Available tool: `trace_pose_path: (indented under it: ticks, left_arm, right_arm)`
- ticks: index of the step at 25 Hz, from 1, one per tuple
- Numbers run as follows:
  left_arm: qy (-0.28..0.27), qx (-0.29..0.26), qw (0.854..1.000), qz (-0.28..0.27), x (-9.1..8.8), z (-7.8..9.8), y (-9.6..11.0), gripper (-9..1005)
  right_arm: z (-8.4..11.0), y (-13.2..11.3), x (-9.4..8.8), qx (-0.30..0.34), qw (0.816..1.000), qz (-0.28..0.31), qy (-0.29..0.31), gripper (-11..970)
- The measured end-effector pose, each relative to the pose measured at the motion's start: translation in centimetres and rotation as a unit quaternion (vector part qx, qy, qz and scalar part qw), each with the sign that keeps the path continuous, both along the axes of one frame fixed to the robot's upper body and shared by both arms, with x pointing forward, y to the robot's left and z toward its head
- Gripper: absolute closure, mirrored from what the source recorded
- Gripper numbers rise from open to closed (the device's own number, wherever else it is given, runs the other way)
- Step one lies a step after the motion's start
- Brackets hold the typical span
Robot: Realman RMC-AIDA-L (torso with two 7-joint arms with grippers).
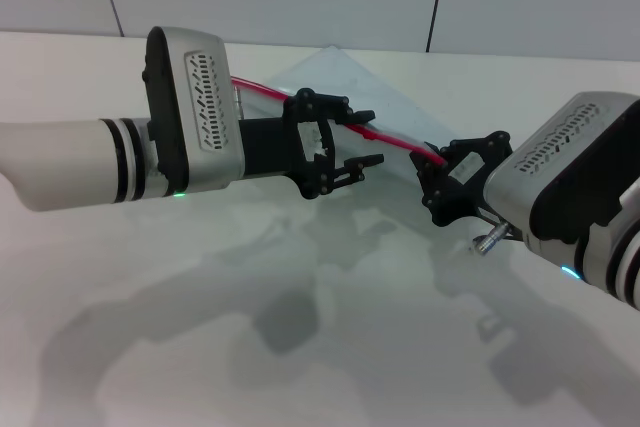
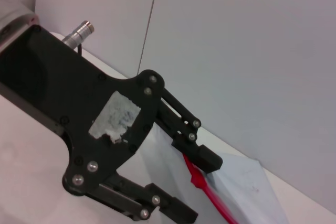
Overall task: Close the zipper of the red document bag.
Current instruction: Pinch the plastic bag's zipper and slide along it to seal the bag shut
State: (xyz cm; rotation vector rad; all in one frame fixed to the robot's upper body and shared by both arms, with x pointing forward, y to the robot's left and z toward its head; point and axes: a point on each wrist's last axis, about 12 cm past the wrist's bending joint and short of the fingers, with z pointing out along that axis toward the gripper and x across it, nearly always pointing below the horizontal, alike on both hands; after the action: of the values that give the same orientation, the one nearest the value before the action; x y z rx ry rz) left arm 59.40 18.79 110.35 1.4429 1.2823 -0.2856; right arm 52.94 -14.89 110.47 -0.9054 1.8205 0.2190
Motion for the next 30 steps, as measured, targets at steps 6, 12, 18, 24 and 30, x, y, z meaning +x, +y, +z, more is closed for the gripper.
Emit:
trace_pose_path:
  ticks: [6, 12, 18, 24, 30]
  left_arm:
    - [-0.001, 0.001, 1.0, 0.001, 0.03, -0.02, -0.05, 546]
    - [-0.002, 0.003, 1.0, 0.0, 0.06, -0.02, -0.08, 587]
    - [-0.002, 0.006, 1.0, -0.001, 0.03, -0.08, -0.09, 622]
    - [-0.001, 0.007, 1.0, -0.001, -0.01, -0.13, -0.01, 651]
    - [-0.001, 0.008, 1.0, -0.001, -0.01, -0.14, 0.03, 665]
  right_arm:
    - [0.07, 0.08, -0.02, 0.001, 1.0, 0.001, -0.001, 910]
    - [0.17, 0.16, -0.04, 0.002, 1.0, 0.002, -0.002, 910]
    - [0.21, 0.22, -0.05, 0.002, 1.0, 0.003, -0.002, 910]
    - [0.36, 0.08, 0.05, 0.002, 1.0, 0.001, -0.005, 910]
    - [0.52, -0.26, 0.11, 0.004, 1.0, -0.005, -0.008, 910]
